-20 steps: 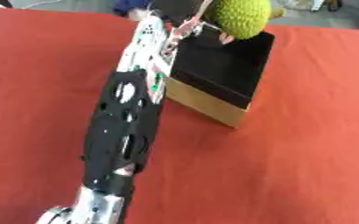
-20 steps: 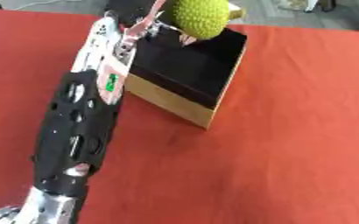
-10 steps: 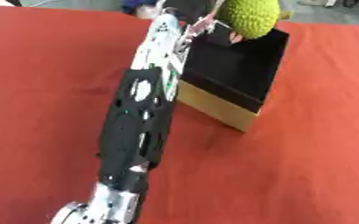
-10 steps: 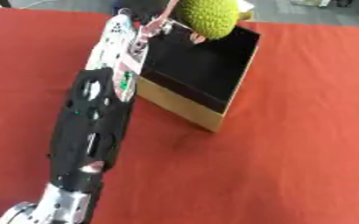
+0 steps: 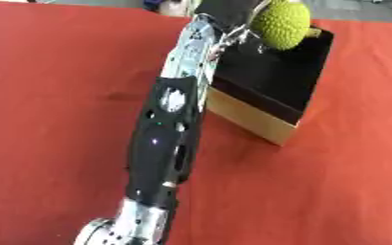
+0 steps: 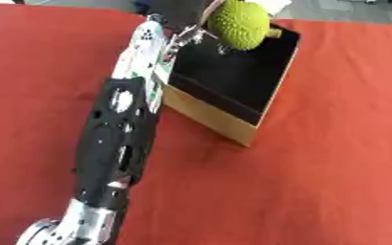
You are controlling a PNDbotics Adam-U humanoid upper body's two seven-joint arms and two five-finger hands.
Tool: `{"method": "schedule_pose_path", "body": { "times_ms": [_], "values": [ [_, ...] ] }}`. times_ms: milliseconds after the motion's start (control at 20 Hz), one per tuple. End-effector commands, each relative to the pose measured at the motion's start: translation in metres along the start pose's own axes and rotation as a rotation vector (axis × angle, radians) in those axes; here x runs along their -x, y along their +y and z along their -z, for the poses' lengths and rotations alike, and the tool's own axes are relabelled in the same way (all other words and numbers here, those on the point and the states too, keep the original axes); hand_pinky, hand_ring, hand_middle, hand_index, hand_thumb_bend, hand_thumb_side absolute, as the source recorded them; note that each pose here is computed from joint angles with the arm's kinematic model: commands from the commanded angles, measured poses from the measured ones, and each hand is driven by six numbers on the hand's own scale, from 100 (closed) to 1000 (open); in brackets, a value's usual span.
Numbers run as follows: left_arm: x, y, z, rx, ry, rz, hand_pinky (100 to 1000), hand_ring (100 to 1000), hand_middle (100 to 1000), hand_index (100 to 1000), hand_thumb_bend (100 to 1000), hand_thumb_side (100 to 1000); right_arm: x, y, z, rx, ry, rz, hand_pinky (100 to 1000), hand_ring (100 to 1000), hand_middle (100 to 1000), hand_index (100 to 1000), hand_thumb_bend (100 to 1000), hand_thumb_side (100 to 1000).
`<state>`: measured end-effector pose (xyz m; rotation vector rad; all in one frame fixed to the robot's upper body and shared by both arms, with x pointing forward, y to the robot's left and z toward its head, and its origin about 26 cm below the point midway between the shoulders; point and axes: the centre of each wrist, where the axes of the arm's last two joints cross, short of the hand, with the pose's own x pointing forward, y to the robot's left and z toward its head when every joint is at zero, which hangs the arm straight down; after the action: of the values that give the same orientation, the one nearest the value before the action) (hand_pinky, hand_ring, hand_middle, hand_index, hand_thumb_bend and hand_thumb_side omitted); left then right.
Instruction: Pick up objects on the table and place them in the box.
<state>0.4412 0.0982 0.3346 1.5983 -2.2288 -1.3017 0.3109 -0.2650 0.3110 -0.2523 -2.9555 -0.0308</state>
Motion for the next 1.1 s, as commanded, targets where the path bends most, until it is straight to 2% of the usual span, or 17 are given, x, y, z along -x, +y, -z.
{"method": "schedule_pose_path", "body": {
  "times_ms": [50, 250, 300, 350, 400, 600, 850, 1000, 1100],
  "values": [
    [0.001, 0.006, 0.005, 0.052, -0.015, 0.070, 738, 793, 816, 824, 770, 100, -0.006, -0.001, 0.007, -0.007, -0.030, 0.011, 760, 726, 568, 773, 100, 658],
    [-0.002, 0.003, 0.002, 0.204, -0.005, 0.155, 856, 987, 984, 965, 762, 100, -0.006, 0.001, 0.009, -0.002, -0.027, 0.017, 759, 726, 568, 773, 100, 658],
    [-0.004, 0.002, 0.002, 0.243, -0.004, 0.175, 862, 998, 993, 971, 758, 100, -0.007, 0.002, 0.009, -0.002, -0.027, 0.018, 759, 726, 568, 773, 100, 658],
    [-0.005, 0.002, 0.002, 0.276, -0.002, 0.195, 870, 1000, 1000, 997, 761, 100, -0.007, 0.002, 0.010, -0.002, -0.026, 0.018, 759, 726, 568, 773, 100, 658],
    [-0.007, 0.002, 0.002, 0.300, -0.001, 0.217, 872, 1000, 1000, 1000, 796, 100, -0.007, 0.003, 0.010, -0.002, -0.026, 0.018, 759, 726, 569, 773, 100, 658],
    [-0.012, 0.001, 0.001, 0.329, -0.003, 0.267, 872, 1000, 1000, 1000, 826, 100, -0.007, 0.003, 0.010, 0.000, -0.025, 0.016, 759, 726, 569, 772, 100, 658],
    [-0.015, -0.001, -0.001, 0.314, -0.015, 0.268, 865, 1000, 1000, 1000, 810, 100, -0.007, 0.003, 0.010, 0.001, -0.023, 0.014, 759, 726, 568, 772, 100, 661],
    [-0.015, -0.005, -0.003, 0.328, -0.025, 0.264, 860, 1000, 1000, 1000, 834, 100, -0.007, 0.003, 0.010, 0.001, -0.022, 0.013, 758, 726, 568, 772, 100, 661],
    [-0.014, -0.007, -0.005, 0.348, -0.021, 0.270, 859, 1000, 1000, 1000, 855, 132, -0.007, 0.003, 0.009, 0.001, -0.020, 0.011, 758, 726, 567, 772, 100, 662]
  ]
}}
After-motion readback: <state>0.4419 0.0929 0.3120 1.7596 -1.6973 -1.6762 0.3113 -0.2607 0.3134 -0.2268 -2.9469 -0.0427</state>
